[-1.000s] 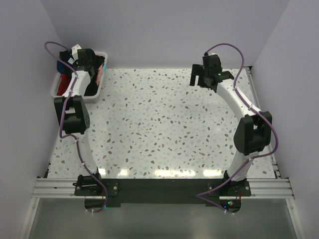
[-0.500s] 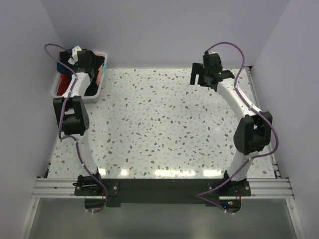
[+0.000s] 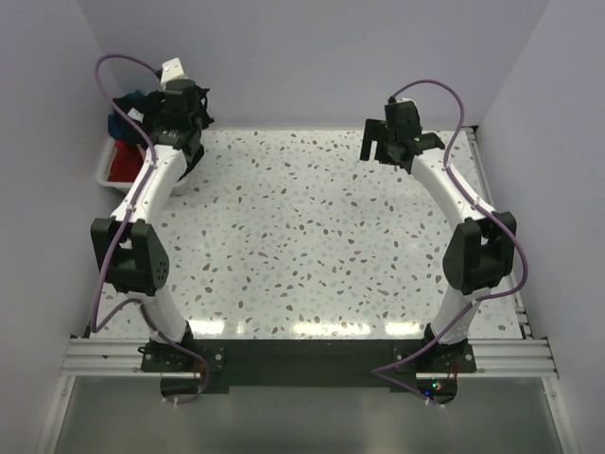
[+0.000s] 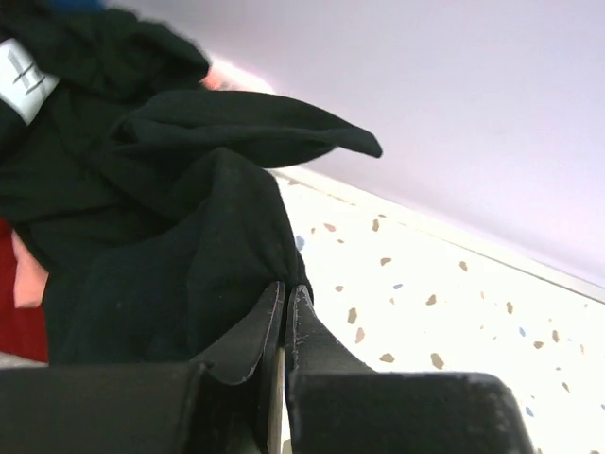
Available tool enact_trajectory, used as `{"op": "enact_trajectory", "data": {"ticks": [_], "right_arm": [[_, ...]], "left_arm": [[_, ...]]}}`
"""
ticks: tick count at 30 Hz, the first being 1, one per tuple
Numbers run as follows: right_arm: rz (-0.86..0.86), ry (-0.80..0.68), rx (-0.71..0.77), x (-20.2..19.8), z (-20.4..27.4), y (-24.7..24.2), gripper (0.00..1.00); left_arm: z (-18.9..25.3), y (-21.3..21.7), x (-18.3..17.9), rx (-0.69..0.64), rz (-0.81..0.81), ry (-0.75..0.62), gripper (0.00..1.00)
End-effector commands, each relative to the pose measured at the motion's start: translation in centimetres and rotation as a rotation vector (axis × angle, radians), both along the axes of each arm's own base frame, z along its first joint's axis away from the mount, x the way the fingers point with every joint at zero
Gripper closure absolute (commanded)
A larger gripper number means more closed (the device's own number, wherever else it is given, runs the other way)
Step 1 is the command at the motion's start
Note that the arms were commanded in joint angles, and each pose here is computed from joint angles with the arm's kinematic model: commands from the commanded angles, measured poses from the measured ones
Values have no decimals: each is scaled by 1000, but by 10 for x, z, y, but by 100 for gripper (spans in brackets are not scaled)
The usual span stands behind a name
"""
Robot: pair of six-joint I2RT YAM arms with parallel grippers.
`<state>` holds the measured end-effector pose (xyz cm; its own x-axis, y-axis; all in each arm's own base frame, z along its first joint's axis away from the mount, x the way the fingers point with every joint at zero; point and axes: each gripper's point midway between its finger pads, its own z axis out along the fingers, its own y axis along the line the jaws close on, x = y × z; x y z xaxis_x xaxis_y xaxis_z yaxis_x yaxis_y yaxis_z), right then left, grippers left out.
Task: Fold and stack the t-shirts
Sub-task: Grab the tshirt from the pile, then move the tshirt to the center of the board
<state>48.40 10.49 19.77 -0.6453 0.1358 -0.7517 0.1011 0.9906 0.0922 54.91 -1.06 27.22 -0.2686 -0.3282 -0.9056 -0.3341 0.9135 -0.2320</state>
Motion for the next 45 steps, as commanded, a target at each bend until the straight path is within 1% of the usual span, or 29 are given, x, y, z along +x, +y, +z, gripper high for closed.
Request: {"op": "enact_trajectory", "data": {"ticks": [1, 3, 5, 8, 14, 16, 19, 21, 22, 23, 24, 28, 30, 33, 34, 36, 37, 38, 40, 41, 42, 44, 45], "right_arm": [[-34, -82, 19, 0, 30, -2, 5], [-72, -107, 7, 0, 40, -10, 5], [-121, -127, 4, 0, 48, -18, 5], [-183, -148, 12, -5, 61, -31, 5], [-272, -202, 18, -16, 84, -56, 5], [-300, -213, 12, -21, 91, -64, 5], [-348, -220, 3, -28, 96, -76, 5], [-375, -226, 12, -35, 100, -82, 6], [-389, -230, 13, -38, 102, -87, 6], [-396, -240, 17, -43, 106, -90, 6], [-404, -242, 23, -46, 107, -90, 6], [-423, -258, 24, -57, 113, -96, 6], [-437, -264, 17, -62, 116, -101, 6], [-451, -273, 10, -70, 123, -105, 6], [-456, -274, 9, -72, 124, -106, 6], [-463, -285, 4, -78, 128, -109, 6], [-463, -284, 0, -80, 127, -109, 6], [-466, -286, -3, -82, 128, -110, 6], [-470, -284, -6, -86, 125, -112, 6], [-467, -283, -5, -86, 125, -112, 6], [-463, -277, -5, -87, 123, -111, 6], [-459, -267, -3, -87, 119, -110, 6], [-453, -264, -1, -86, 118, -109, 6]], "left_arm": [[71, -33, -16, 16, -125, -188, 100], [95, -54, -24, 29, -194, -253, 100], [117, -78, -28, 21, -282, -291, 100], [136, -107, -30, 10, -372, -295, 100], [164, -172, -51, 16, -572, -365, 100], [166, -191, -58, 18, -629, -366, 100], [178, -241, -80, 33, -761, -391, 100], [190, -257, -89, 51, -797, -416, 100], [190, -272, -98, 57, -835, -415, 100], [198, -278, -100, 61, -839, -431, 100], [198, -282, -103, 69, -842, -416, 100], [218, -309, -121, 46, -911, -463, 100], [222, -316, -127, 50, -929, -474, 100], [209, -320, -128, 50, -925, -439, 100], [196, -320, -130, 45, -928, -406, 100], [182, -313, -128, 44, -887, -381, 100], [164, -308, -131, 42, -878, -342, 100], [158, -304, -132, 40, -859, -330, 100], [144, -282, -131, 38, -750, -304, 100], [141, -272, -131, 38, -697, -298, 100], [141, -254, -126, 48, -598, -304, 100], [136, -234, -128, 61, -507, -298, 100], [130, -220, -126, 77, -428, -285, 100]]}}
